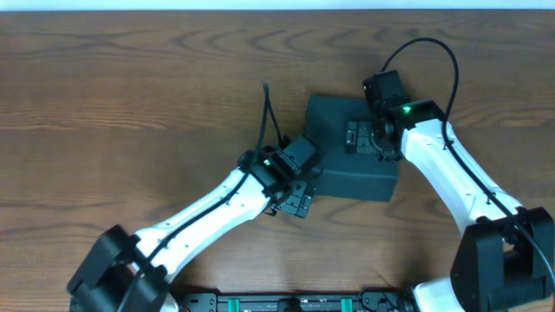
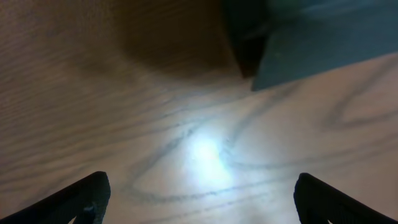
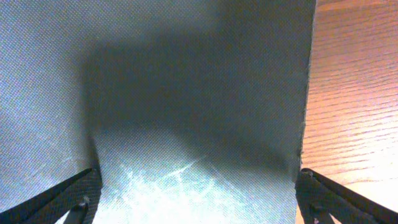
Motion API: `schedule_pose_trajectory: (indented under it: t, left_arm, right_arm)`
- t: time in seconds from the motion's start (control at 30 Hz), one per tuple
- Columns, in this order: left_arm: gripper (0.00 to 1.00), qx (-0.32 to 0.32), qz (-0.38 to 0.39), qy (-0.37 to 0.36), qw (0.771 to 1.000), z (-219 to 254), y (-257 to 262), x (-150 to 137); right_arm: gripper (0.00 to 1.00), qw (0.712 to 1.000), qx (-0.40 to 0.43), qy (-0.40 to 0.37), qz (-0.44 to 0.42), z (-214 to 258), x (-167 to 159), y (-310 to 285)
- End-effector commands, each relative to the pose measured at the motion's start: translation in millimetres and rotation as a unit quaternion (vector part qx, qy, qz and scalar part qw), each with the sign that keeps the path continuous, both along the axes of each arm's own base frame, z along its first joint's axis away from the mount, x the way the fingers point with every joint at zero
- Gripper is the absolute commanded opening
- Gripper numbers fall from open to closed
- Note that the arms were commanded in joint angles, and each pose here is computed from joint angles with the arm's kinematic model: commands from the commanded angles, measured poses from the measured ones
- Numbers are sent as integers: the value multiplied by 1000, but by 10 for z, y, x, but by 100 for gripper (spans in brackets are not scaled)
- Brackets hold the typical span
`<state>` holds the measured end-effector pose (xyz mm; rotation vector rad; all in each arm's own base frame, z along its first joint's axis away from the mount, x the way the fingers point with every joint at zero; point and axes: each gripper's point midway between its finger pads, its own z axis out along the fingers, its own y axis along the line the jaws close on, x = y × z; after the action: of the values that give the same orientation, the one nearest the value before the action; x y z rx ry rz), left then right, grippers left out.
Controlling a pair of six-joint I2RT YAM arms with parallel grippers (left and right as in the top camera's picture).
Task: Pack container
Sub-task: 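Press the closed lid down with both grippers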
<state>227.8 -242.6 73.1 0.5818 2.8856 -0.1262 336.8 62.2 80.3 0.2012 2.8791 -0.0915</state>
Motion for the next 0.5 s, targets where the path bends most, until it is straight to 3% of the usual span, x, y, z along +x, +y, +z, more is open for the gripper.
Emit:
schedule_pose_trajectory:
  t: [0.0, 0.13, 0.47]
  left_arm:
    - [95, 25, 21, -19, 999, -127, 13, 99]
    - [95, 29, 26, -43, 998, -230, -87, 201]
    - [95, 5, -14, -118, 993, -199, -571, 138]
  right_arm:
    - [99, 999, -29, 23, -14, -151, -99, -146]
    - [99, 999, -29, 23, -14, -151, -99, -146]
    - [99, 999, -28, 17, -14, -146, -73, -141]
